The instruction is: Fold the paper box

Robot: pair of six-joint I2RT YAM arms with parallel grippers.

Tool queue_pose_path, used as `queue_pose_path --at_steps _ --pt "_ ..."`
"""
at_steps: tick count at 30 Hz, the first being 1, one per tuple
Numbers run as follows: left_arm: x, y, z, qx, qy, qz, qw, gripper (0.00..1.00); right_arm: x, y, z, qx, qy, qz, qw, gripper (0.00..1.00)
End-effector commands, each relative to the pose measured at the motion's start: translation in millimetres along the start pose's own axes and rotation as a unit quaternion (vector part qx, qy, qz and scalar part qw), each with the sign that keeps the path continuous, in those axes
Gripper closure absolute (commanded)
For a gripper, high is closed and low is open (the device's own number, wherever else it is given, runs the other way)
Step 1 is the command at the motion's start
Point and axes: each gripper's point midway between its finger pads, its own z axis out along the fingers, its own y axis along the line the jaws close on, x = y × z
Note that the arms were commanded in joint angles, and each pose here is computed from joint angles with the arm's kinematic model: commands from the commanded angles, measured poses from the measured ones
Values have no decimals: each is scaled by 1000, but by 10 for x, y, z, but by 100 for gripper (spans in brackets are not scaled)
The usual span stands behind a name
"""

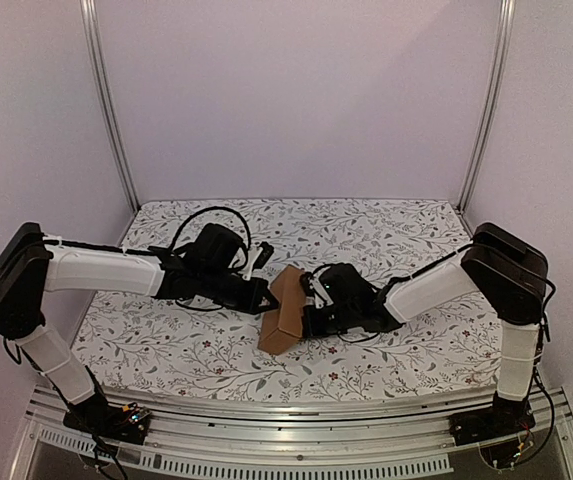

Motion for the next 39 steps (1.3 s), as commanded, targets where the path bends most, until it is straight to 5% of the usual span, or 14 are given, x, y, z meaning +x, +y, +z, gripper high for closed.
queue_pose_path --at_steps 1,18,25,35,36,39 --pt "-14 -13 41 5 5 6 1000 100 95 -299 -69 36 -3 19 999 100" --pt "-144 70 -91 -42 -1 22 999 100 -14 -751 -1014 213 -42 -69 974 100" --pt "-156 227 -287 -99 -12 12 995 100 -258 -569 -1433 224 -81 -103 966 90" --pt "-464 213 -924 -161 -85 38 982 50 -670 -223 -2071 227 -153 -146 951 4" --pt "-492 211 -990 -168 -92 41 981 46 -700 -198 -2126 229 -158 -149 949 2" --pt "-576 167 -1179 -176 -110 51 977 2 -780 -126 -2322 234 -174 -157 944 1"
